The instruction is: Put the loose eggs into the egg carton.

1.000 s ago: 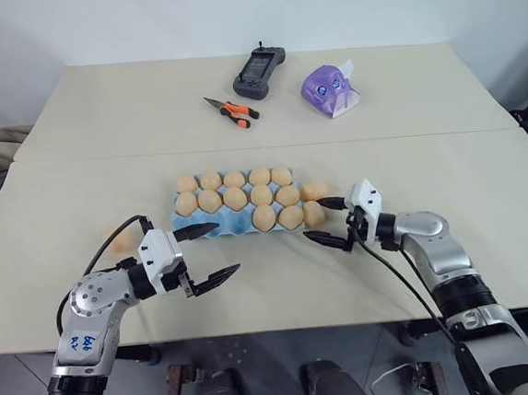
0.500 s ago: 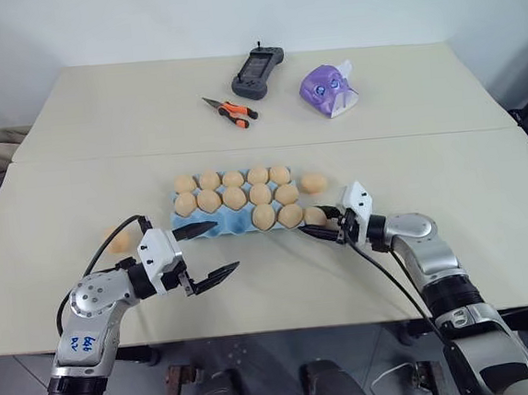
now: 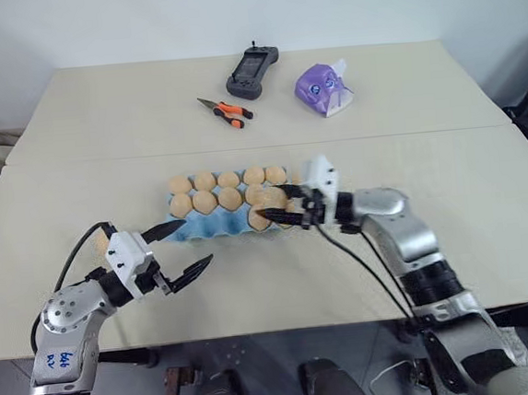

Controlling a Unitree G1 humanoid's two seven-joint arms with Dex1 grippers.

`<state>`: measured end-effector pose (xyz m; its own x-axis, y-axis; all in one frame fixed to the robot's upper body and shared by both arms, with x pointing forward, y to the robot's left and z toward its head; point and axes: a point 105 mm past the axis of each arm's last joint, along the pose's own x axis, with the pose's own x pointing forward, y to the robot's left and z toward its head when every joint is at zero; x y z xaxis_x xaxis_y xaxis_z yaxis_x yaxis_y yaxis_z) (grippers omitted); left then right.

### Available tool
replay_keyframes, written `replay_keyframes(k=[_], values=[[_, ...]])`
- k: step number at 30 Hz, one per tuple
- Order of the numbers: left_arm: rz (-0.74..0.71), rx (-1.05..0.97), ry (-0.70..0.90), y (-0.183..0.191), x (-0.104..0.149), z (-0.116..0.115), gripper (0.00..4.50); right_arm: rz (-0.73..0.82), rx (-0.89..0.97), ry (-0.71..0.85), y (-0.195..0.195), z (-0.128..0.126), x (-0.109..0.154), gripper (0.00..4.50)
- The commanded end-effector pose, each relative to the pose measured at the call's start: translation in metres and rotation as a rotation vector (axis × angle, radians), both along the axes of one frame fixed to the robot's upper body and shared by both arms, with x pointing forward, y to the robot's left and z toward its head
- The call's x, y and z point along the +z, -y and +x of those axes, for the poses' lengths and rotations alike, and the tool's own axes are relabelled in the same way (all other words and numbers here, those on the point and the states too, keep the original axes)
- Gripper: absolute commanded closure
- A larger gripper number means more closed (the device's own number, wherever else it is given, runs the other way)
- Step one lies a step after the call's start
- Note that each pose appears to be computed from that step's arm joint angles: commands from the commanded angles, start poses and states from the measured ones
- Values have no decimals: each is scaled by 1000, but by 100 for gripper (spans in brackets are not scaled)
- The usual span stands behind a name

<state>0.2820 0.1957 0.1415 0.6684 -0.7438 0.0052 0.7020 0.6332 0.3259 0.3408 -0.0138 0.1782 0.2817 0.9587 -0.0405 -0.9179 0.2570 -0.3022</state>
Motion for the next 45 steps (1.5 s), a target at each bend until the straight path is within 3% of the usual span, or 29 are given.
replay_keyframes(k=[1, 6, 11, 14, 20, 24, 29, 32, 38, 45], values=[[-7, 37, 30, -9, 7, -4, 0, -4, 1, 34, -21, 1, 8, 281], [0, 87, 28, -20, 5, -10, 0, -36, 7, 34, -42, 4, 1, 281], [0, 102, 27, -21, 4, -15, 0, -34, 27, 25, -41, 1, 1, 115], [4, 92, 25, -19, 3, -15, 0, 29, 55, 29, -35, -5, 14, 6], [2, 38, 28, -4, 3, -10, 0, 178, 58, 83, 12, -22, 30, 2], [5, -26, 32, 12, 4, -5, 0, 195, -168, 79, 84, -19, 13, 2], [13, -128, 22, 36, 2, -1, 0, 138, -584, 79, 186, -18, -26, 2], [3, -175, 15, 48, 2, 3, 0, 118, -706, 65, 216, -26, -44, 2], [-6, -194, 38, 55, 8, 12, 0, 107, -718, 37, 222, -30, -58, 2], [-1, -192, 42, 50, 12, 13, 0, 75, -481, -18, 182, -7, -50, 2]])
